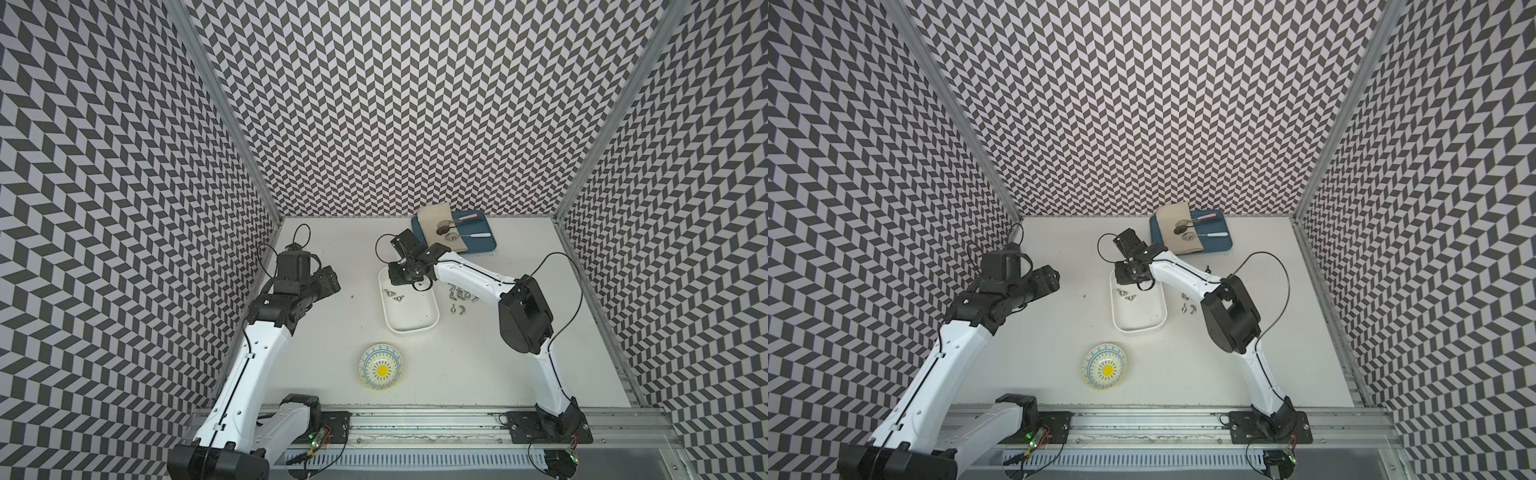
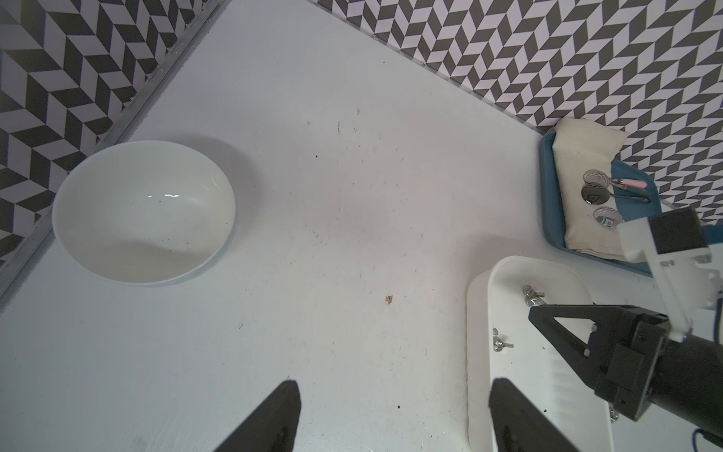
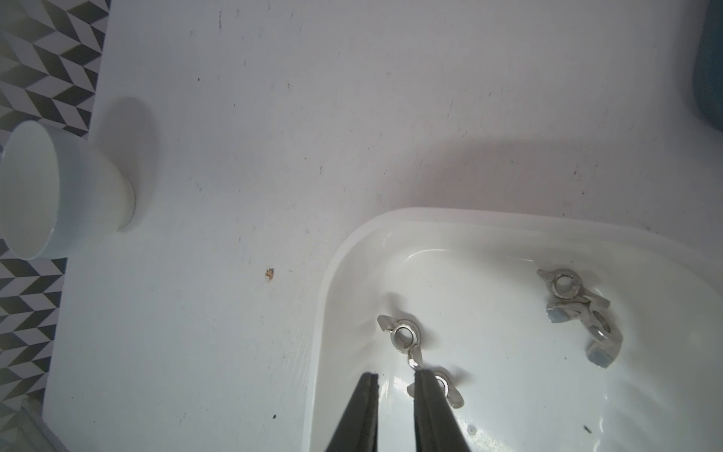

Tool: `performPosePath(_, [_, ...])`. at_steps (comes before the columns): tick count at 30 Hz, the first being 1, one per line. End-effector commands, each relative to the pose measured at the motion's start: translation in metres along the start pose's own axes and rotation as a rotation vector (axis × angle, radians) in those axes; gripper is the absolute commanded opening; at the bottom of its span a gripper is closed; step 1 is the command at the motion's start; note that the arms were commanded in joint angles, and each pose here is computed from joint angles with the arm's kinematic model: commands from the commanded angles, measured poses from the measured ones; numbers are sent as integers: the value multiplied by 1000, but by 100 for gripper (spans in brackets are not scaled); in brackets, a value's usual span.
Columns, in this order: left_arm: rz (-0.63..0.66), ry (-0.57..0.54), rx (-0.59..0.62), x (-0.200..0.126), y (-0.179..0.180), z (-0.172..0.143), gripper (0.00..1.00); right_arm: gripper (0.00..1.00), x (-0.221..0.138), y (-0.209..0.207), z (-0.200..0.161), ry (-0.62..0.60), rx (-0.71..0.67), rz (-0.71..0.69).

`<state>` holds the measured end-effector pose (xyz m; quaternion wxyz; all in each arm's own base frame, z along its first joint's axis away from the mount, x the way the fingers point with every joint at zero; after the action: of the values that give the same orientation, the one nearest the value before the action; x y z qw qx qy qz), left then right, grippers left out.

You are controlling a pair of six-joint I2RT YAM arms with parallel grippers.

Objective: Take out the wing nut from the storage box
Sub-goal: Pick up the wing nut from the storage box.

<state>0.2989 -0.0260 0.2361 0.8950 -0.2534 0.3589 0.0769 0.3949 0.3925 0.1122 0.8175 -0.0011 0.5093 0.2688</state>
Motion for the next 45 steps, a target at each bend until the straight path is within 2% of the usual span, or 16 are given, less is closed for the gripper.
performPosePath(1, [-3,-16,-10,-3,1,2,80,22,15,5,-7,30,-31,16])
performPosePath(7, [-5,-15,-12,-3,1,2,80,22,33,16,-21,61,-133,10])
performPosePath(10, [-1,-16,-13,-3,1,2,80,26,41,14,-30,78,-188,-33])
performPosePath(23, [4,-19,-15,-4,2,4,80,28,58,-1,-42,107,-221,-108])
performPosePath(27, [1,-20,-14,-5,0,5,80,29,61,-4,-41,104,-203,-122])
performPosePath(32, [3,-23,-9,-6,0,7,80,35,55,0,-30,73,-155,-114])
performPosePath(40, [10,-27,-1,-10,0,9,80,36,33,0,-4,1,11,-60])
performPosePath(45, [9,-24,-2,-10,0,8,80,36,26,2,0,-26,106,2])
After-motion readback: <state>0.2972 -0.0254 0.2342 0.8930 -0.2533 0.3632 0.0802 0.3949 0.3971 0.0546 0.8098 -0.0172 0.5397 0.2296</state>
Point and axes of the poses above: each gripper's point midway between its finger pads, its own x axis out along the fingers, its own y axis along the line the jaws close on, z = x × y, the point moved 1 cm from there along -x, back along the fingers, and after that the axes turned 8 degrees about -x, right-handed, at the moved point
